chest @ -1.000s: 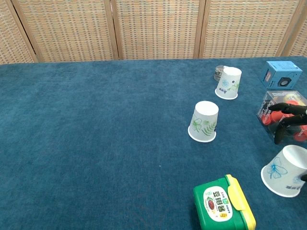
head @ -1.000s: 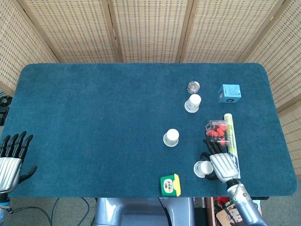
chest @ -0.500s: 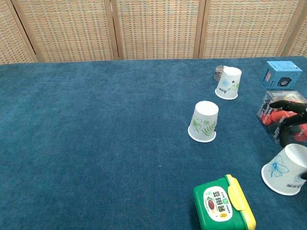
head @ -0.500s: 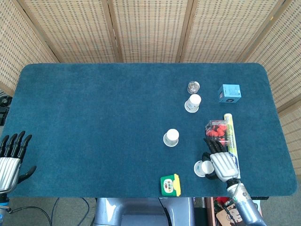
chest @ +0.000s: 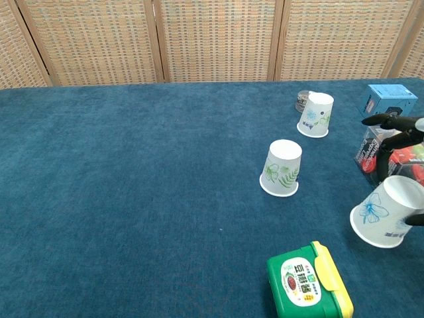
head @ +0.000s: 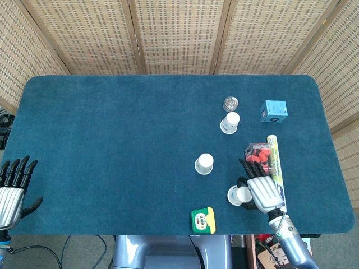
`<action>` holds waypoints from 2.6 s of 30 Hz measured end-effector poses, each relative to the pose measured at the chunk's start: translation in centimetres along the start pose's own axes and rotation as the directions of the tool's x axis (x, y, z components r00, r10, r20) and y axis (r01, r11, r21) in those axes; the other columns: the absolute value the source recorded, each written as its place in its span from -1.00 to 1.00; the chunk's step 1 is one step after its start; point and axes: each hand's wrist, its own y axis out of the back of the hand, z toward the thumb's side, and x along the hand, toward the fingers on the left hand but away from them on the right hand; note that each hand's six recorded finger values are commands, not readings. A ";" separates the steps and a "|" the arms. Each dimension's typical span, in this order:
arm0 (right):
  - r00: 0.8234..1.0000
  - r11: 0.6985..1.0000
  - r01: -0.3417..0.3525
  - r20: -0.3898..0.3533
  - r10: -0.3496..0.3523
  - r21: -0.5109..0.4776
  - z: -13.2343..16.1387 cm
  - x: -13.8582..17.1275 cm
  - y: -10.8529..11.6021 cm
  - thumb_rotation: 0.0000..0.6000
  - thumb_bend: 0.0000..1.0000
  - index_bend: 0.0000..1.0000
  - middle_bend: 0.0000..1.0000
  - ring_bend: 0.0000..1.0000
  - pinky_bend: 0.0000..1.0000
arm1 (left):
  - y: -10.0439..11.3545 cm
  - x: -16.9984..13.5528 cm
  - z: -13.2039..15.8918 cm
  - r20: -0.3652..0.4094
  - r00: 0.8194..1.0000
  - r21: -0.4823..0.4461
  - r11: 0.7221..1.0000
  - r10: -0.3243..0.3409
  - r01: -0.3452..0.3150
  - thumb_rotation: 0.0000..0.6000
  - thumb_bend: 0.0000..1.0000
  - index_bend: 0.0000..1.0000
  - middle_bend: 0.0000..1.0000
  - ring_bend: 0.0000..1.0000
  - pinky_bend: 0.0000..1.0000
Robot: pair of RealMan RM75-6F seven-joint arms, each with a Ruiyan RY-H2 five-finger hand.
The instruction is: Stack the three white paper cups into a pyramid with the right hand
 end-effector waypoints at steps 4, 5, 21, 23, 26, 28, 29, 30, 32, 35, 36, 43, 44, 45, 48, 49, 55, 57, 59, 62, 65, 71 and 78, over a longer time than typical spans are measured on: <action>1.000 1.000 0.006 -0.012 -0.006 0.017 0.7 -0.7 0.6 1.00 -0.74 0.04 -1.00 -1.00 -1.00 | 0.0 0.0 -0.1 -0.005 1.000 0.000 1.000 0.000 0.000 1.00 -0.59 -1.00 -1.00 -1.00 -1.00; 1.000 1.000 0.007 -0.015 -0.007 0.023 1.0 -1.0 0.8 1.00 -0.74 0.04 -1.00 -1.00 -1.00 | 0.0 0.0 -0.1 -0.005 1.000 0.000 1.000 -0.001 0.001 1.00 -0.59 -1.00 -1.00 -1.00 -1.00; 1.000 0.997 -0.013 -0.027 0.015 0.080 3.8 -5.4 1.5 1.00 -0.74 0.06 -1.00 -1.00 -1.00 | 0.0 0.1 -0.2 -0.007 1.000 -0.002 1.000 -0.003 0.003 1.00 -0.59 -1.00 -1.00 -1.00 -1.00; 1.000 0.996 -0.021 -0.018 0.023 0.085 3.8 -5.9 1.3 1.00 -0.74 0.07 -1.00 -1.00 -1.00 | -0.1 0.1 -0.3 -0.007 1.000 -0.002 1.000 -0.005 0.005 1.00 -0.59 -1.00 -1.00 -1.00 -1.00; 1.000 0.995 -0.028 -0.007 0.029 0.093 3.8 -6.8 1.2 1.00 -0.74 0.07 -1.00 -1.00 -1.00 | -0.2 0.2 -0.2 -0.006 1.000 -0.001 1.000 -0.009 0.009 1.00 -0.59 -1.00 -1.00 -1.00 -1.00; 1.000 0.995 -0.029 -0.002 0.030 0.094 3.8 -7.2 1.2 1.00 -0.74 0.07 -1.00 -1.00 -1.00 | -0.3 0.2 -0.2 -0.005 1.000 0.000 1.000 -0.011 0.011 1.00 -0.59 -1.00 -1.00 -1.00 -1.00; 1.000 0.995 -0.030 0.002 0.030 0.094 3.7 -7.4 1.2 1.00 -0.74 0.07 -1.00 -1.00 -1.00 | -0.3 0.2 -0.2 -0.004 1.000 0.000 1.000 -0.012 0.012 1.00 -0.59 -1.00 -1.00 -1.00 -1.00; 1.000 0.995 -0.031 0.004 0.030 0.094 3.7 -7.5 1.2 1.00 -0.74 0.07 -1.00 -1.00 -1.00 | -0.3 0.2 -0.1 -0.004 1.000 0.001 1.000 -0.012 0.012 1.00 -0.59 -1.00 -1.00 -1.00 -1.00; 1.000 0.995 -0.031 0.009 0.030 0.093 3.6 -7.9 1.2 1.00 -0.74 0.07 -1.00 -1.00 -1.00 | -0.3 0.2 -0.1 -0.003 1.000 0.002 1.000 -0.012 0.012 1.00 -0.59 -1.00 -1.00 -1.00 -1.00; 0.999 0.995 -0.029 0.018 0.027 0.093 3.5 -8.5 1.3 1.00 -0.74 0.07 -1.00 -1.00 -1.00 | -0.4 0.3 -0.1 -0.004 1.000 0.002 1.000 -0.015 0.015 1.00 -0.59 -1.00 -1.00 -1.00 -1.00; 1.000 0.995 -0.026 0.019 0.025 0.093 3.5 -8.7 1.4 1.00 -0.74 0.07 -1.00 -1.00 -1.00 | -0.5 0.3 -0.1 -0.004 1.000 0.003 1.000 -0.018 0.018 1.00 -0.59 -1.00 -1.00 -1.00 -1.00; 0.999 0.995 -0.026 0.035 0.022 0.094 3.3 -9.9 1.6 1.00 -0.74 0.08 -1.00 -1.00 -1.00 | -0.8 0.4 -0.1 -0.004 1.000 0.007 1.000 -0.027 0.027 1.00 -0.59 -1.00 -1.00 -1.00 -1.00; 0.999 0.996 -0.026 0.038 0.022 0.091 3.3 -10.0 1.6 1.00 -0.74 0.08 -1.00 -1.00 -1.00 | -0.8 0.4 -0.1 -0.005 1.000 0.007 1.000 -0.026 0.026 1.00 -0.59 -1.00 -1.00 -1.00 -1.00; 0.999 0.996 -0.026 0.040 0.023 0.090 3.2 -10.2 1.7 1.00 -0.74 0.08 -1.00 -1.00 -1.00 | -0.8 0.4 -0.1 -0.006 1.000 0.006 1.000 -0.025 0.025 1.00 -0.59 -1.00 -1.00 -1.00 -1.00; 0.999 0.996 -0.028 0.045 0.024 0.086 3.2 -10.5 1.7 1.00 -0.74 0.08 -1.00 -1.00 -1.00 | -0.7 0.4 -0.2 -0.008 1.000 0.005 1.000 -0.023 0.023 1.00 -0.59 -1.00 -1.00 -1.00 -1.00; 0.999 0.996 -0.030 0.046 0.026 0.085 3.2 -10.6 1.7 1.00 -0.74 0.08 -1.00 -1.00 -1.00 | -0.7 0.4 -0.2 -0.010 1.000 0.006 1.000 -0.023 0.023 1.00 -0.59 -1.00 -1.00 -1.00 -1.00; 0.998 0.996 -0.037 0.054 0.033 0.081 3.3 -11.4 1.5 1.00 -0.74 0.08 -1.00 -1.00 -1.00 | -0.8 0.5 -0.3 -0.011 1.000 0.006 1.000 -0.028 0.028 1.00 -0.59 -1.00 -1.00 -1.00 -1.00; 0.998 0.996 -0.036 0.055 0.032 0.078 3.3 -11.7 1.5 1.00 -0.74 0.08 -1.00 -1.00 -1.00 | -0.9 0.5 -0.3 -0.010 0.999 0.007 1.000 -0.030 0.030 1.00 -0.59 -1.00 -1.00 -1.00 -1.00; 0.998 0.996 -0.034 0.056 0.030 0.079 3.4 -11.9 1.5 1.00 -0.74 0.08 -1.00 -1.00 -1.00 | -0.9 0.5 -0.3 -0.009 0.999 0.007 1.000 -0.031 0.031 1.00 -0.59 -1.00 -1.00 -1.00 -1.00; 0.998 0.996 -0.034 0.058 0.029 0.079 3.3 -12.2 1.4 1.00 -0.74 0.08 -1.00 -1.00 -1.00 | -0.9 0.5 -0.2 -0.009 0.999 0.007 0.999 -0.031 0.031 1.00 -0.59 -1.00 -1.00 -1.00 -1.00; 0.997 0.996 -0.037 0.064 0.031 0.082 3.1 -12.3 1.3 1.00 -0.74 0.08 -1.00 -1.00 -1.00 | -1.0 0.5 -0.2 -0.009 0.999 0.007 0.999 -0.031 0.031 1.00 -0.59 -1.00 -1.00 -1.00 -1.00; 0.997 0.996 -0.048 0.068 0.043 0.079 3.1 -12.3 1.0 1.00 -0.74 0.07 -1.00 -1.00 -1.00 | -0.9 0.5 -0.2 -0.009 0.999 0.006 1.000 -0.030 0.030 1.00 -0.59 -1.00 -1.00 -1.00 -1.00; 0.998 0.998 -0.023 0.063 0.019 0.062 3.2 -12.6 1.0 1.00 -0.74 0.02 -1.00 -1.00 -1.00 | -0.9 0.5 -0.1 -0.003 1.000 0.006 1.000 -0.029 0.029 1.00 -0.59 -1.00 -1.00 -1.00 -1.00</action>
